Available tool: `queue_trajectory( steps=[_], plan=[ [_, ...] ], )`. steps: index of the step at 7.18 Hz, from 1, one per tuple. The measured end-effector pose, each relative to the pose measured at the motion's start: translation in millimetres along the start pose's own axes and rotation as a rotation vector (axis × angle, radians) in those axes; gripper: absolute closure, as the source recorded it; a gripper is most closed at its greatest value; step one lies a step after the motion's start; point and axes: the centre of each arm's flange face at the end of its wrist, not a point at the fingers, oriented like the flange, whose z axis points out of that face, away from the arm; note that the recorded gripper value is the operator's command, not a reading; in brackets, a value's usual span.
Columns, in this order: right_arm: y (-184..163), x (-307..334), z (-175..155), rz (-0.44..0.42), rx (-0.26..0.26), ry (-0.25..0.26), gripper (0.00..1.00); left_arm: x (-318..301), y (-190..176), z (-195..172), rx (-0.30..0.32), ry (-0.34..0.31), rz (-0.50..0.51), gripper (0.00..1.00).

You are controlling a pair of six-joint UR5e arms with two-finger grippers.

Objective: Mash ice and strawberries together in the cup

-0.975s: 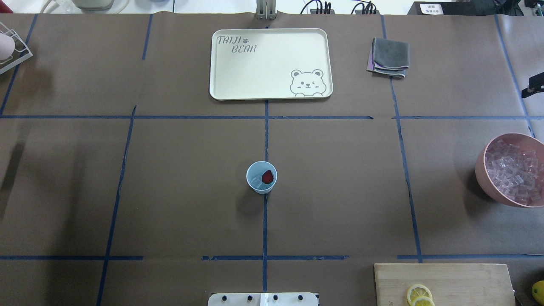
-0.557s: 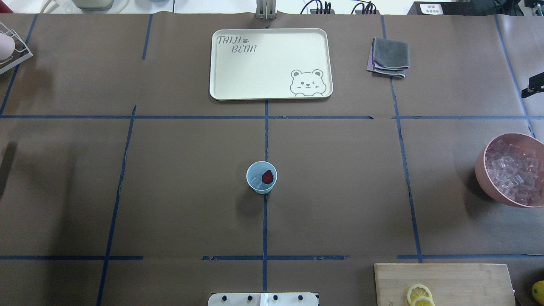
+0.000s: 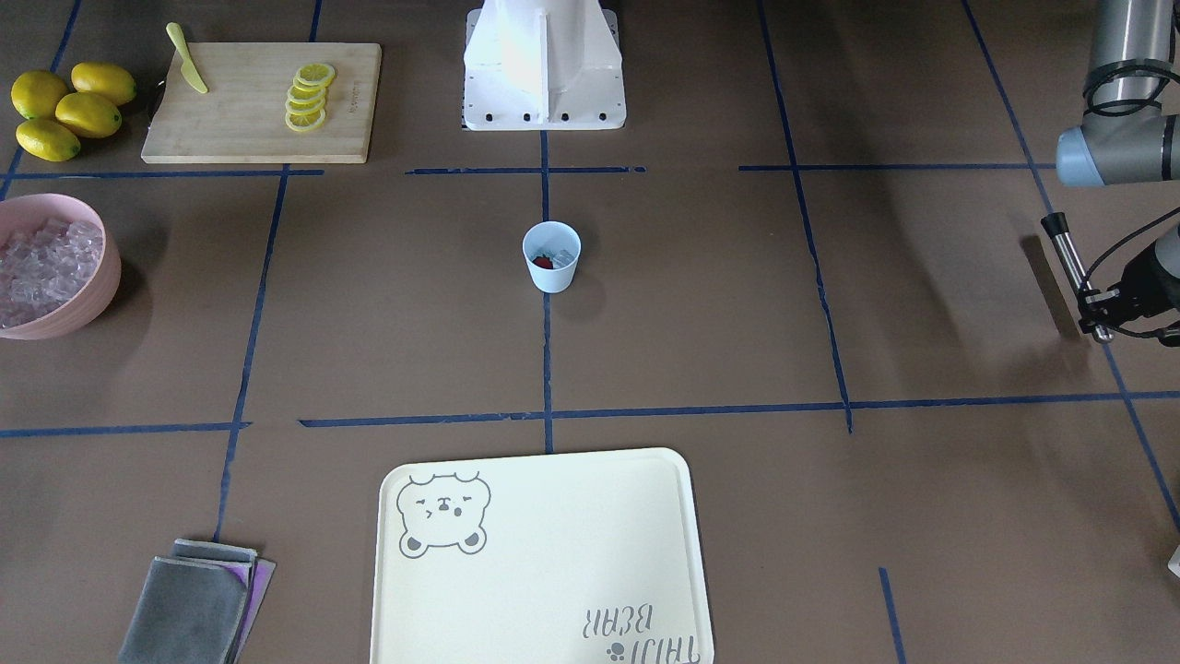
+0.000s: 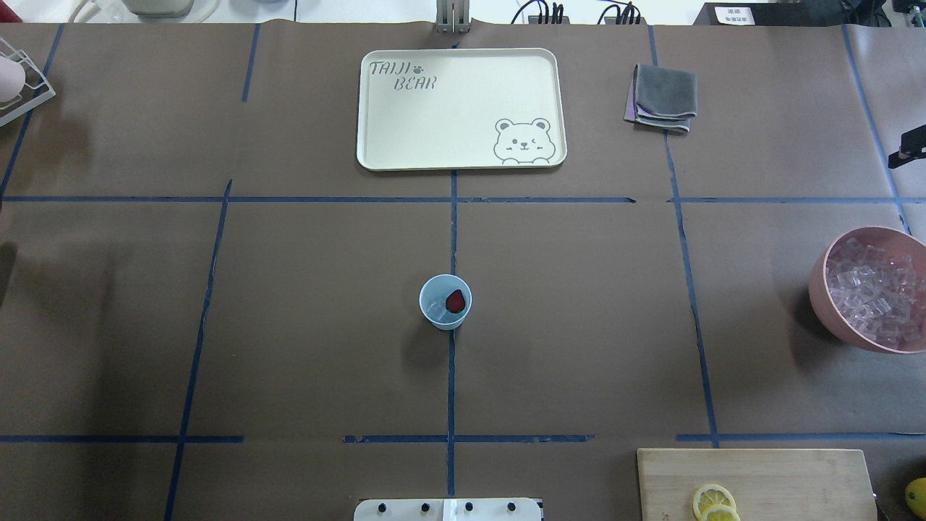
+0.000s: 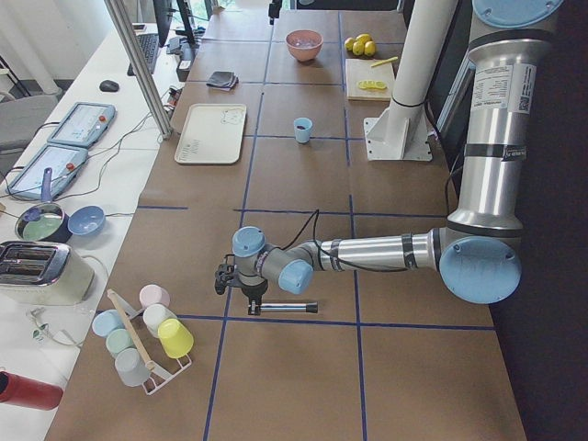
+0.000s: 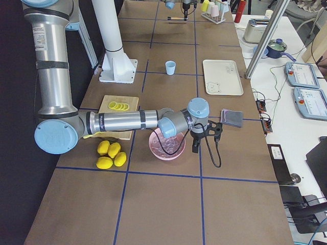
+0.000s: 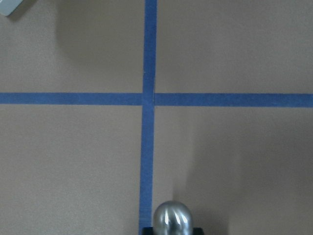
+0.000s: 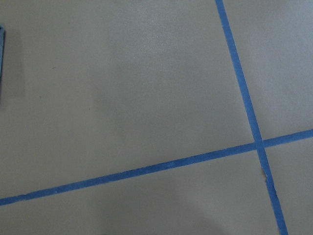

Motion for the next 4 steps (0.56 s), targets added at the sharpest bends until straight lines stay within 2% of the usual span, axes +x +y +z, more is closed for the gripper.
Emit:
queue_trajectory(
  steps=[1, 2, 4],
  plan=[
    [0.2, 0.2, 0.1, 0.000, 0.000, 0.000, 0.00, 5.8, -0.2, 2.4, -0.004, 0.002, 0.010, 0.72],
    [0.2, 0.4, 0.2, 0.001, 0.000, 0.001, 0.00, 9.0, -0.3, 3.7, -0.006, 0.003, 0.016, 0.51],
    [0.2, 0.5, 0.2, 0.001, 0.000, 0.001, 0.00, 10.1, -0.3, 4.6, -0.008, 0.003, 0.018, 0.28]
  ],
)
